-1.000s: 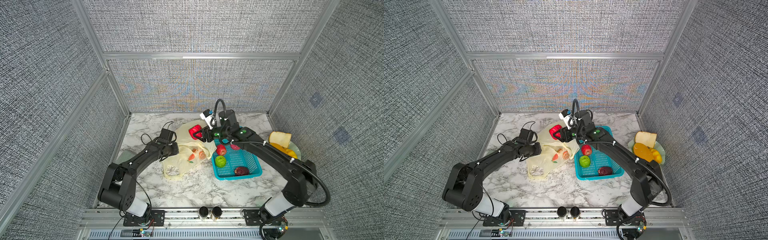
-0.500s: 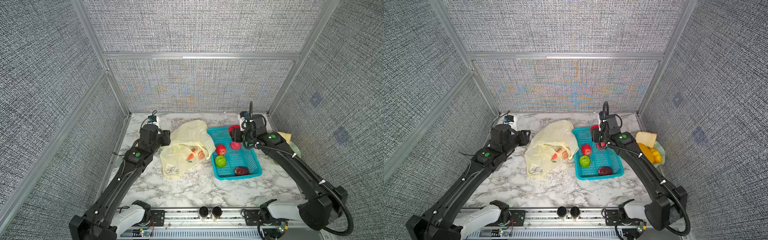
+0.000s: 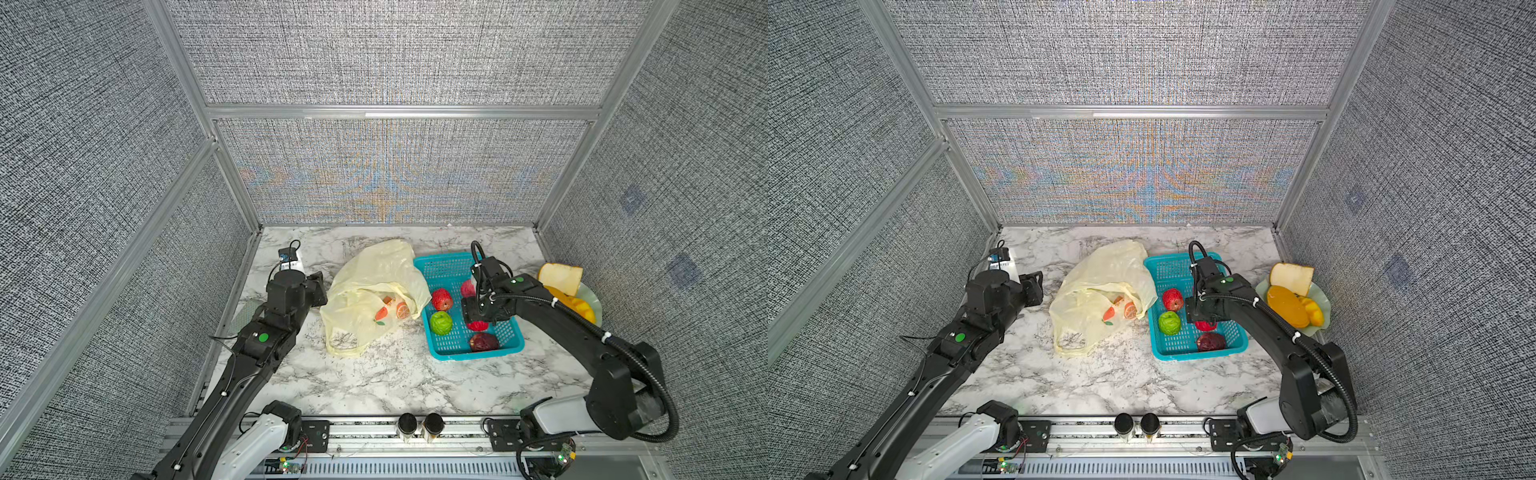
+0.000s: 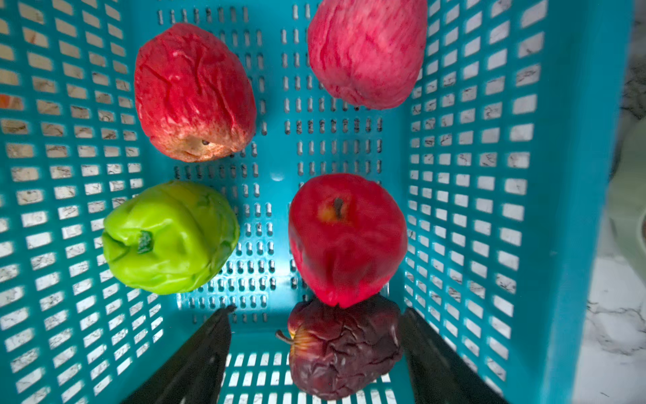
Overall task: Untie the knot of a plastic bag & take out the apple
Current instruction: Place the apple in the basket, then reset both arms
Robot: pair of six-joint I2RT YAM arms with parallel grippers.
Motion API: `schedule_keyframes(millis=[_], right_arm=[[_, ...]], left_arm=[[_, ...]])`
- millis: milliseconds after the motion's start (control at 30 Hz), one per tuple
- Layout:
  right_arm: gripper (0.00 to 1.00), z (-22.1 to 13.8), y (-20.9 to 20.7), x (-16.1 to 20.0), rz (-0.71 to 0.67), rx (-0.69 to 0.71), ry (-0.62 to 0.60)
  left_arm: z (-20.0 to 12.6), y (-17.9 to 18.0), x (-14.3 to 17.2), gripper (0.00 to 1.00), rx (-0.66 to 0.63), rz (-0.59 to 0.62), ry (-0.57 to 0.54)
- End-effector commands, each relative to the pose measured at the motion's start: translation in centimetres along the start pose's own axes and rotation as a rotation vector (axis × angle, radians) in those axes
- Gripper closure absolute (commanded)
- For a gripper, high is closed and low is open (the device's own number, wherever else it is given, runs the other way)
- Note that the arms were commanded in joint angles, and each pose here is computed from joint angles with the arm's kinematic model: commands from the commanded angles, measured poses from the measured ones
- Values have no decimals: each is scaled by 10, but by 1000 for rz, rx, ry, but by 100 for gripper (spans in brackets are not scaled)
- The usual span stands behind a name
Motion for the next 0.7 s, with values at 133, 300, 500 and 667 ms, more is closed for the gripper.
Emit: schedule_keyframes(millis=[133,300,500,667], right_arm=[[22,-31,2,-21,55,-71,-177],[21,-64,-9,-35,93,-59,-375],[16,-84,-28,-38,171,-54,-499],[2,-87,-39,-33,231,-70,-569]], left_arm=[[-7,15,0,51,-104,-6,-68],[0,26,9,42,-189,7,-98],[14,50,23,33,-395,108,-231],[23,68,50,31,-483,298,-399]])
Point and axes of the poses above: each gripper's point midway between its finger pads, its own z axis out along the fingers, its own y axis along the line the jaws close on, x = y × z, the point moved 7 cm from there along -z, back along the fingers
